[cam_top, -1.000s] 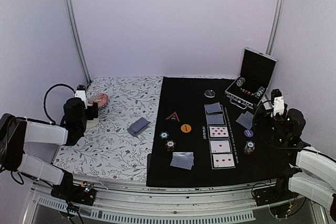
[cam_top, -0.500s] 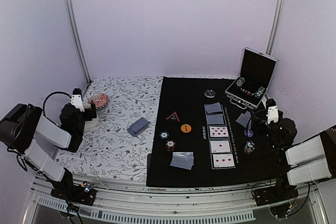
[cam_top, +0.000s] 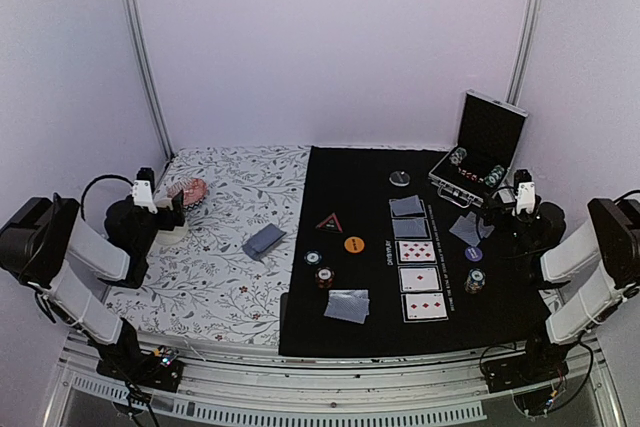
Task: Distribute texas hold em gaming equipment
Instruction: Reset both arms
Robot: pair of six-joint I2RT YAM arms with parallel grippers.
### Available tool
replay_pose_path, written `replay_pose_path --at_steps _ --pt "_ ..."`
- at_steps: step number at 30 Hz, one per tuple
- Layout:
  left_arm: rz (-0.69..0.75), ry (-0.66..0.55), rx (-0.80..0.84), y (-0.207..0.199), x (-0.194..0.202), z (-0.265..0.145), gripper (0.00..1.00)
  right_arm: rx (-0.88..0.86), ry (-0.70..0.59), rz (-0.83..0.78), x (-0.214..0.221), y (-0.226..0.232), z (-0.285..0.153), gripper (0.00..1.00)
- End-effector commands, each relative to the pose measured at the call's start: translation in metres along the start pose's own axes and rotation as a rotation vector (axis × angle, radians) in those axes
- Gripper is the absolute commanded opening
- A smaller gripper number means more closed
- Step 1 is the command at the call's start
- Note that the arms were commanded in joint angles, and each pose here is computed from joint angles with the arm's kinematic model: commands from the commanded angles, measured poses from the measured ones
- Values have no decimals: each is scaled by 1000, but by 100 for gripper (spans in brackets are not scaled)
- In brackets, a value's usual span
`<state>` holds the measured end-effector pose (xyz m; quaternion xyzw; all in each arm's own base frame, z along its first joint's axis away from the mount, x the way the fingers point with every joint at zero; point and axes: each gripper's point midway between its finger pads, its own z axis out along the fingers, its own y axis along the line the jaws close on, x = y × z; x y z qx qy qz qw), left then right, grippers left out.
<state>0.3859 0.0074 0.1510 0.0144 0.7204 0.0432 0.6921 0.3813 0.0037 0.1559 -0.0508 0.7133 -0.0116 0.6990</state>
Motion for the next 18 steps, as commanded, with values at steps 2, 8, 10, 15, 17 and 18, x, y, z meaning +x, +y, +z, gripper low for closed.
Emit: replay_pose_path --at_steps 2,8,10,15,17,18 --pt "-4 -18 23 -3 -3 0 98 -63 -5 81 0 4 2 99" --pt "-3 -18 23 -3 -2 -1 98 -62 -5 82 1 3 2 99" --pt "-3 -18 23 -3 -3 -1 98 -63 -5 82 1 4 2 99" --pt "-2 -19 24 -3 -3 -1 98 -63 -5 83 1 3 2 99" --pt "-2 -18 22 -3 -2 -1 98 -63 -7 82 0 4 2 99" --pt "-3 -19 22 -3 -3 -1 98 -63 -8 83 0 4 2 99"
